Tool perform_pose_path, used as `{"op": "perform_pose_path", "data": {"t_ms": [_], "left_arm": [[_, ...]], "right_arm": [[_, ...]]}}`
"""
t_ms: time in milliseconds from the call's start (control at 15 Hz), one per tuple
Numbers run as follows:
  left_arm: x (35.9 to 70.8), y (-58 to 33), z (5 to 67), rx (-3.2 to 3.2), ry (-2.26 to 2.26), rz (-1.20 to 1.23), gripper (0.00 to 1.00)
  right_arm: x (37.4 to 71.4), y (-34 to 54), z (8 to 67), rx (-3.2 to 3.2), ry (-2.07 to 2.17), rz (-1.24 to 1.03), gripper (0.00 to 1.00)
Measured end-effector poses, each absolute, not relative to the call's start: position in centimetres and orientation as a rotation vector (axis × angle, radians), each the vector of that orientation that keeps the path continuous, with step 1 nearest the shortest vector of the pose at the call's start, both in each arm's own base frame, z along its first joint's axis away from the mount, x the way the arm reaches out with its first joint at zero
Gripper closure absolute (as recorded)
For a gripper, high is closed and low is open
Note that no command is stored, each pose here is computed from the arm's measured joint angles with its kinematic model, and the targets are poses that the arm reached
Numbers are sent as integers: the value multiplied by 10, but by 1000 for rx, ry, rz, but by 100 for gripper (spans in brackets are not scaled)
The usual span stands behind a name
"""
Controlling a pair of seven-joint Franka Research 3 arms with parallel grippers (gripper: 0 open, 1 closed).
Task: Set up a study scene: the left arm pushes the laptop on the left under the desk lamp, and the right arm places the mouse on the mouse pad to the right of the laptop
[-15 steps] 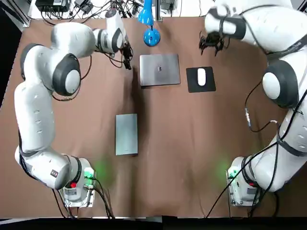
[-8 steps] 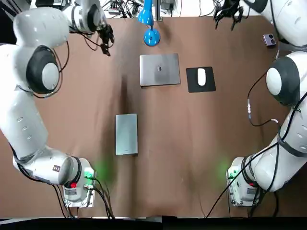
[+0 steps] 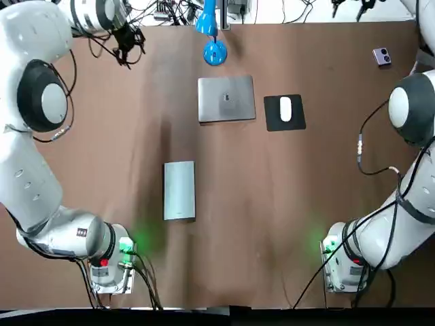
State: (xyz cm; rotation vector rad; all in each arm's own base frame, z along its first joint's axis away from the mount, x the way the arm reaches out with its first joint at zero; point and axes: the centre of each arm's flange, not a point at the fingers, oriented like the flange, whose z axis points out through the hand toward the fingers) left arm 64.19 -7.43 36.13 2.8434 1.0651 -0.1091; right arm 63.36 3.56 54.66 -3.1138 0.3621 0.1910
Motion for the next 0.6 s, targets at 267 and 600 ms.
{"op": "perform_pose_path", "data": {"t_ms": [267, 600], "left_arm": [[645, -66, 410, 2930, 722, -74, 0], [636, -71, 460, 2972, 416, 29, 0]], "right_arm": [[635, -11, 547, -3064, 385, 187, 0], [634, -33, 554, -3059, 220, 157, 0]]}}
